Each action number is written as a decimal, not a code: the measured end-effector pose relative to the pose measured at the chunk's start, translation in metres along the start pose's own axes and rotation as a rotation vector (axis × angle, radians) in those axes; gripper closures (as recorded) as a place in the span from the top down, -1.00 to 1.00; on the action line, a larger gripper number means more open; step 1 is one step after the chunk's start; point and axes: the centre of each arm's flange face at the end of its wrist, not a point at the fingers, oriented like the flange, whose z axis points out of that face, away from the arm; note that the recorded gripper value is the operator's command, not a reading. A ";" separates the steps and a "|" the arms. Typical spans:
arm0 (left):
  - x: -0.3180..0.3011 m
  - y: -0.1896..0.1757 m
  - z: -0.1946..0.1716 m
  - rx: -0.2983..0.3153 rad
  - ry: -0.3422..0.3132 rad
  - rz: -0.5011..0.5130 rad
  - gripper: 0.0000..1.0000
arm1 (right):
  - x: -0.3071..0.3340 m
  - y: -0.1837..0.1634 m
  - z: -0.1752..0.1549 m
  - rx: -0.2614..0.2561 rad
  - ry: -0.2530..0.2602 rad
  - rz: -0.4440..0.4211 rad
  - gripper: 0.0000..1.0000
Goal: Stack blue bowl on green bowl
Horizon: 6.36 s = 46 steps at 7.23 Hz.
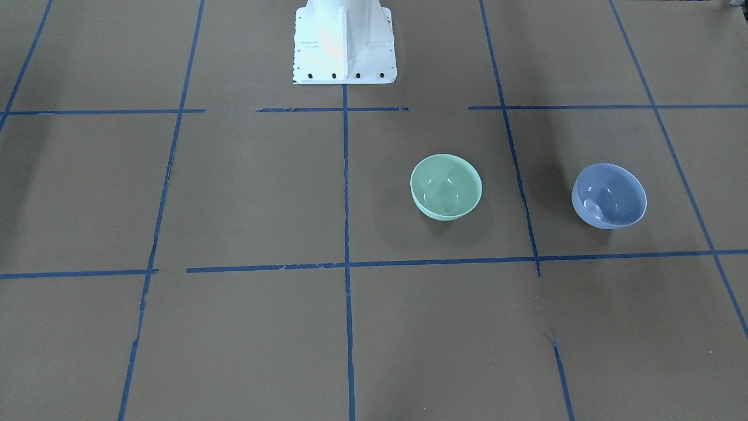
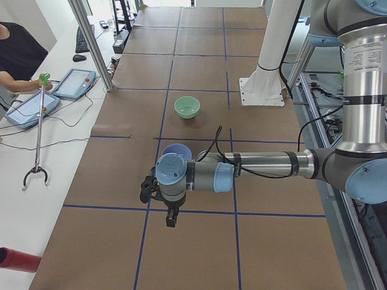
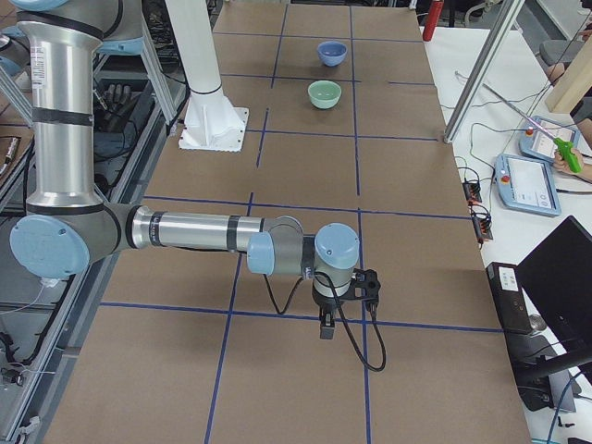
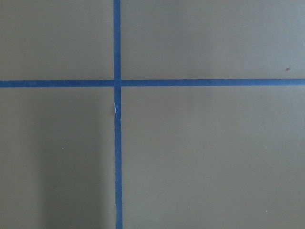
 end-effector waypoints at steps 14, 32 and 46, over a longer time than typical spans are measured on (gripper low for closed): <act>0.208 -0.031 0.106 0.092 0.060 -0.197 1.00 | 0.000 0.000 0.000 0.000 0.000 0.000 1.00; 0.248 -0.063 -0.142 0.061 0.000 -0.188 -1.00 | 0.000 0.000 0.000 0.000 0.000 0.000 1.00; 0.525 -0.073 0.064 -0.045 0.276 -0.341 -1.00 | 0.000 0.000 0.000 0.000 0.000 0.000 1.00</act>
